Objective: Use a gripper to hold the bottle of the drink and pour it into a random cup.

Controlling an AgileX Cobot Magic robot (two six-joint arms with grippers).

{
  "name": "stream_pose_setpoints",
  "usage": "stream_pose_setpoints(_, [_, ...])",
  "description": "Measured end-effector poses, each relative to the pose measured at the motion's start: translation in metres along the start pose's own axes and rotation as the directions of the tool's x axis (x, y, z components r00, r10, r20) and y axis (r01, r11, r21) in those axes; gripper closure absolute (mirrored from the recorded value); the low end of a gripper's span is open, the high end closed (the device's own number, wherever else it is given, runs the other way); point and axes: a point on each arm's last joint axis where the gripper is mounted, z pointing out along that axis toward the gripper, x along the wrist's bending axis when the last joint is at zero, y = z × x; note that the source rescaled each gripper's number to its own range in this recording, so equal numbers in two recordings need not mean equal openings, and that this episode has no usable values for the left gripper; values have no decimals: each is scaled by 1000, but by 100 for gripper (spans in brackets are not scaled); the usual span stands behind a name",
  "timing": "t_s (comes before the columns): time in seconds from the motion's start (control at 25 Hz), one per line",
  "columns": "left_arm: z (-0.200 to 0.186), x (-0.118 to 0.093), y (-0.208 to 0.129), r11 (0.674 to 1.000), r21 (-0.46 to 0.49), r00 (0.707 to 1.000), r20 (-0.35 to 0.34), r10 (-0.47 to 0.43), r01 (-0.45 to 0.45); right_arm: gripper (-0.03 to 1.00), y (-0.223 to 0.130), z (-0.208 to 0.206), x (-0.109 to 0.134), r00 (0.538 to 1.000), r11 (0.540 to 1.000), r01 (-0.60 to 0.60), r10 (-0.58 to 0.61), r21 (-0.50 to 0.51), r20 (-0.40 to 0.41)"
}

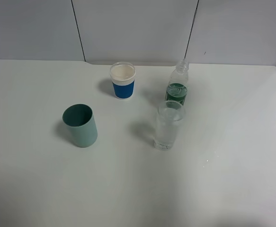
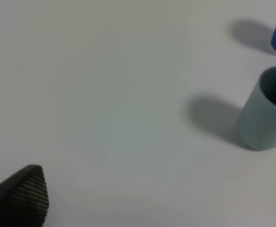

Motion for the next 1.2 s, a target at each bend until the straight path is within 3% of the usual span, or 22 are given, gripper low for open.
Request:
stream_pose_setpoints(0.32, [0, 0, 0, 1000, 0, 1000, 0, 0, 0, 9, -18, -82, -13, 1000, 984, -28, 27, 178, 8])
stream_pose_setpoints(0.56, [0, 0, 0, 1000, 0, 1000, 0, 0, 0, 9, -36, -150, -26, 999, 982, -38, 33, 183, 35])
stream_pose_setpoints(0.72, [0, 0, 0, 1000, 0, 1000, 0, 0, 0, 9, -49, -183, -27, 999, 988, -46, 46, 148, 6])
stream_pose_setpoints(1.04, [0, 0, 0, 1000, 0, 1000, 0, 0, 0, 9, -105, -201, -22, 998, 992, -56, 60, 117, -30])
stream_pose_setpoints(1.2, [0, 0, 0, 1000, 0, 1000, 0, 0, 0, 9, -133, -196, -13, 992, 990, -80, 91, 119, -89])
